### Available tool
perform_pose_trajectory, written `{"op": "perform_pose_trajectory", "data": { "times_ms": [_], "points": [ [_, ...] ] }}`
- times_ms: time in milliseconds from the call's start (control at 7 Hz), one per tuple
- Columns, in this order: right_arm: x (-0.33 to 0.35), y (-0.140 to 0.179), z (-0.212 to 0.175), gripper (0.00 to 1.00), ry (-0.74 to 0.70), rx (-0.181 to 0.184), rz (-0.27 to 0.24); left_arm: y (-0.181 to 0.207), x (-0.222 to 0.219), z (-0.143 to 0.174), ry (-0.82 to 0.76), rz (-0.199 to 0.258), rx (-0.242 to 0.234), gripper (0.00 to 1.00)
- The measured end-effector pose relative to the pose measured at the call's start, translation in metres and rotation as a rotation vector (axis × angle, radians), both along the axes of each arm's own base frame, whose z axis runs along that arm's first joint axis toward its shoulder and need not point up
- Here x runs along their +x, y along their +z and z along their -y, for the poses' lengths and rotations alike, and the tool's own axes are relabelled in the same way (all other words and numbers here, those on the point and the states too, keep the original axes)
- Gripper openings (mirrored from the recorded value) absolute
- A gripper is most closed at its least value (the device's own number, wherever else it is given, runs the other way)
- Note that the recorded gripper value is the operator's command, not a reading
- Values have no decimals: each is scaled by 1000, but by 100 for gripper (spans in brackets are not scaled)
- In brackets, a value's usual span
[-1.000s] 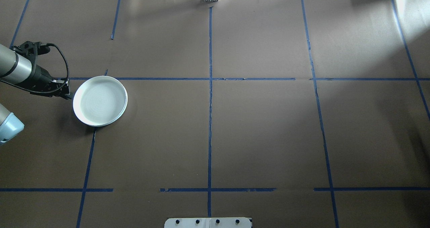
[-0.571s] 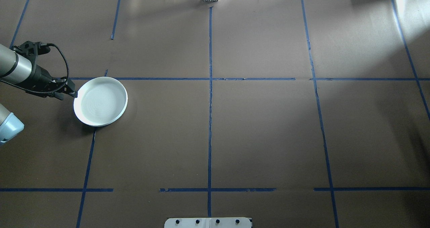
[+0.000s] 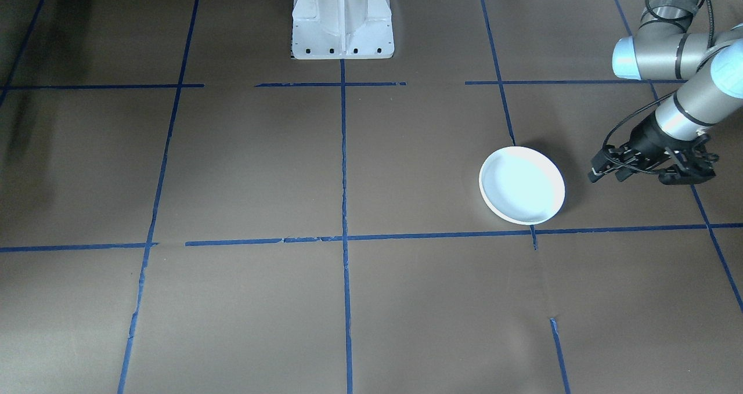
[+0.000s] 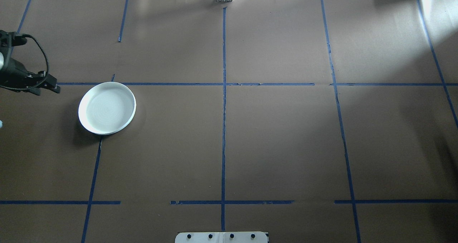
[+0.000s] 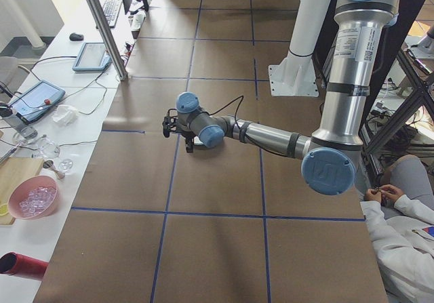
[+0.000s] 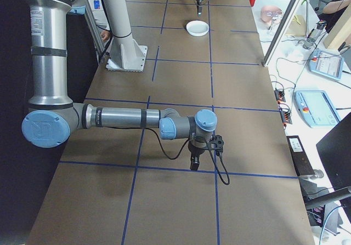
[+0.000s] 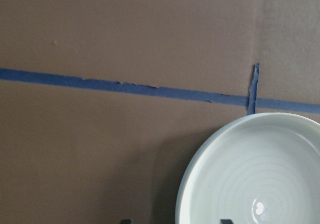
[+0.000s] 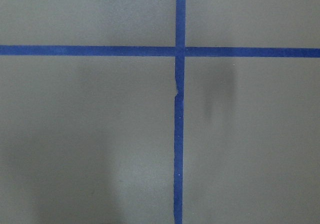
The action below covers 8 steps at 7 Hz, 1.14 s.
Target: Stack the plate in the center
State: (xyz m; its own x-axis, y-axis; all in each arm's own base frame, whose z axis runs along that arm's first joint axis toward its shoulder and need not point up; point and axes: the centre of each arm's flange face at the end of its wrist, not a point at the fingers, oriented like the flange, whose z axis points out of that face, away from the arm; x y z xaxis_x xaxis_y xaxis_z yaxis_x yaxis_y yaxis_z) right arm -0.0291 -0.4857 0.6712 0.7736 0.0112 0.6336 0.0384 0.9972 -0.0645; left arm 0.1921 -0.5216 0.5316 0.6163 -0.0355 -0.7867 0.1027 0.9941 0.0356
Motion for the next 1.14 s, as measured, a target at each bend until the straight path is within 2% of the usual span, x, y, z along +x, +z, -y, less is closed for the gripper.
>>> {"op": "perform_pose_trajectory", "data": {
  "times_ms": [286,571,714,1000,1143],
  "points": [
    [0,0,0,100,0,0,0,42,-79,0,58,95,78,77],
    [0,0,0,100,0,0,0,77,-171,-1,87,167,132,80],
    [0,0,0,100,0,0,0,95,-211,-4,89,190,142,99],
    [0,0,0,100,0,0,0,128,-259,-13,88,210,139,100],
    [0,0,0,100,0,0,0,136,-268,-16,86,212,135,100]
  ]
}}
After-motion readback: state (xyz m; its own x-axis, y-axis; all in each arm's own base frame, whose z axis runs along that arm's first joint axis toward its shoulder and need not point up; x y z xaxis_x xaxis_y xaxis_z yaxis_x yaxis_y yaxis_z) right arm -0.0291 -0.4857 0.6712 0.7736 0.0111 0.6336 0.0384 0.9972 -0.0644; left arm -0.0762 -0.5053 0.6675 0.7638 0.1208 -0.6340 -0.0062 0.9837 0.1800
